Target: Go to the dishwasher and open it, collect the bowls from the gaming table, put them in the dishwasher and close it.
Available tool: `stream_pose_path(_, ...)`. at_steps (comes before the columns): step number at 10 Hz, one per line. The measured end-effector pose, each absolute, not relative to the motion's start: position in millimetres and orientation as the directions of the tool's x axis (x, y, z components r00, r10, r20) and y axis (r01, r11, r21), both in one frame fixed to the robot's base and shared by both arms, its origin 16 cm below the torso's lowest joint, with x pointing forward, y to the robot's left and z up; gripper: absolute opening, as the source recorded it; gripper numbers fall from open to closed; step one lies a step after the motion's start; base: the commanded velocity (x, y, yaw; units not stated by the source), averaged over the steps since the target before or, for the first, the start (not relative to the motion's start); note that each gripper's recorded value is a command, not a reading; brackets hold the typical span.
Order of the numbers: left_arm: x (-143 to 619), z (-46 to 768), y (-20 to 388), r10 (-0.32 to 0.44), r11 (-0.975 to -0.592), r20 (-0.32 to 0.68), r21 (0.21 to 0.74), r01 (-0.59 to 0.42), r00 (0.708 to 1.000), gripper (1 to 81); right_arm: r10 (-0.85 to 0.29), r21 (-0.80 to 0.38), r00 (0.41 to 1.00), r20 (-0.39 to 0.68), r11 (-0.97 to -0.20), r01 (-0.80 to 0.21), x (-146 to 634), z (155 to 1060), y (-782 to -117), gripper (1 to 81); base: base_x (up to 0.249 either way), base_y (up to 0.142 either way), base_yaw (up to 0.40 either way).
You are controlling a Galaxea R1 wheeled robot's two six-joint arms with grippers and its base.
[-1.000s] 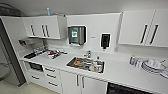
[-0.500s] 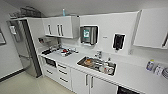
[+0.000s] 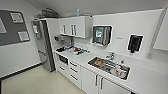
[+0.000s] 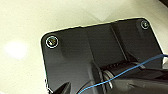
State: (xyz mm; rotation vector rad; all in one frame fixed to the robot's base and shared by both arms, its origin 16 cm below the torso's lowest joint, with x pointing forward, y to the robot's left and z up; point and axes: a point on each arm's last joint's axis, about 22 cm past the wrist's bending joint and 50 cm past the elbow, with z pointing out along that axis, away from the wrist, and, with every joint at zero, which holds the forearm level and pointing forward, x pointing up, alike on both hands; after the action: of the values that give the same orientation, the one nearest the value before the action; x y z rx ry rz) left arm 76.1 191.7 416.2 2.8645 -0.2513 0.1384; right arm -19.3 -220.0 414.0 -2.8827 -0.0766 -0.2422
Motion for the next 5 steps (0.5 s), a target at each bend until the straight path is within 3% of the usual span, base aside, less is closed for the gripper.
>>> stream_pose_path(5,75.5,416.1,192.3,-0.159,-0.951,0.117,0.25,-0.184,0.98,81.1,0.032,-0.232,0.985,0.17,-0.97,0.072,-19.5,413.6,-223.9,81.1,0.0,0.0,0.365)
